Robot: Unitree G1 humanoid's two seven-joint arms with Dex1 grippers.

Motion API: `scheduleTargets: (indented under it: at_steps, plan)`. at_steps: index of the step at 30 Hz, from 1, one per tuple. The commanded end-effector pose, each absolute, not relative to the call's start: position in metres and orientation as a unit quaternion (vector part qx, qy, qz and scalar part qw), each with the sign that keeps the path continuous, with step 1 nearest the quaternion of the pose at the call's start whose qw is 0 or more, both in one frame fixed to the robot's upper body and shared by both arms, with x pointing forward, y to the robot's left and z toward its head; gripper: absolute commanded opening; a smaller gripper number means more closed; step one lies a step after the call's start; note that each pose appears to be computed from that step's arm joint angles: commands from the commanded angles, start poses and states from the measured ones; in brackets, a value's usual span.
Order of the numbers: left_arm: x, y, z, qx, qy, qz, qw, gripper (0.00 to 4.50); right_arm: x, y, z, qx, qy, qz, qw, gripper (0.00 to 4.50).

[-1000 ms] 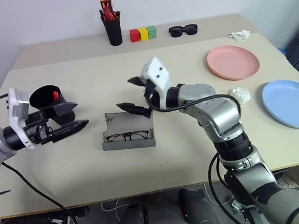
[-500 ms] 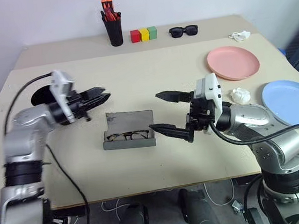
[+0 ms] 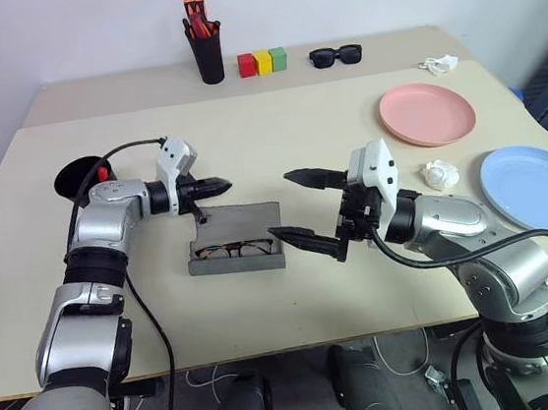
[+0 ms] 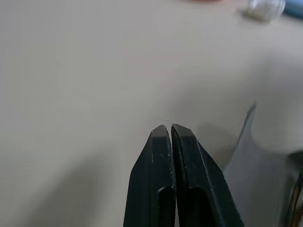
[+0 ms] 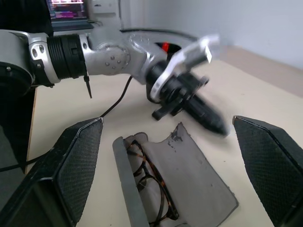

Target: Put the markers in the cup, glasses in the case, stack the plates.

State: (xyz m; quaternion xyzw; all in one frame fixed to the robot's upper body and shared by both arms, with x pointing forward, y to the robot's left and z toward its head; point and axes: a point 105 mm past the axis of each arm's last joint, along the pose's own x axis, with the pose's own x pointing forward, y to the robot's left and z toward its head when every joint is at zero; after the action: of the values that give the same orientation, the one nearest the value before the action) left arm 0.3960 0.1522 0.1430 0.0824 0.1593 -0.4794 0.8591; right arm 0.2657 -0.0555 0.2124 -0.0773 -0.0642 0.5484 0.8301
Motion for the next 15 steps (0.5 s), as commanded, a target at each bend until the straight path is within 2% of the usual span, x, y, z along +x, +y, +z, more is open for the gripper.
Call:
scheduleTargets:
  at_steps: [1, 9, 15]
  plan:
    - [0.395, 0.154, 0.148, 0.087, 0.188, -0.490, 0.847, 0.08, 0.261, -0.052, 0.221, -0.086, -0.091, 0.550, 0.826, 4.50]
    - [0.388, 0.148, 0.154, 0.036, 0.203, -0.521, 0.828, 0.08, 0.265, -0.053, 0.216, -0.098, -0.082, 0.543, 0.830, 4.50]
    - [0.362, 0.150, 0.145, 0.040, 0.237, -0.569, 0.787, 0.08, 0.269, -0.055, 0.214, -0.109, -0.077, 0.534, 0.835, 4.50]
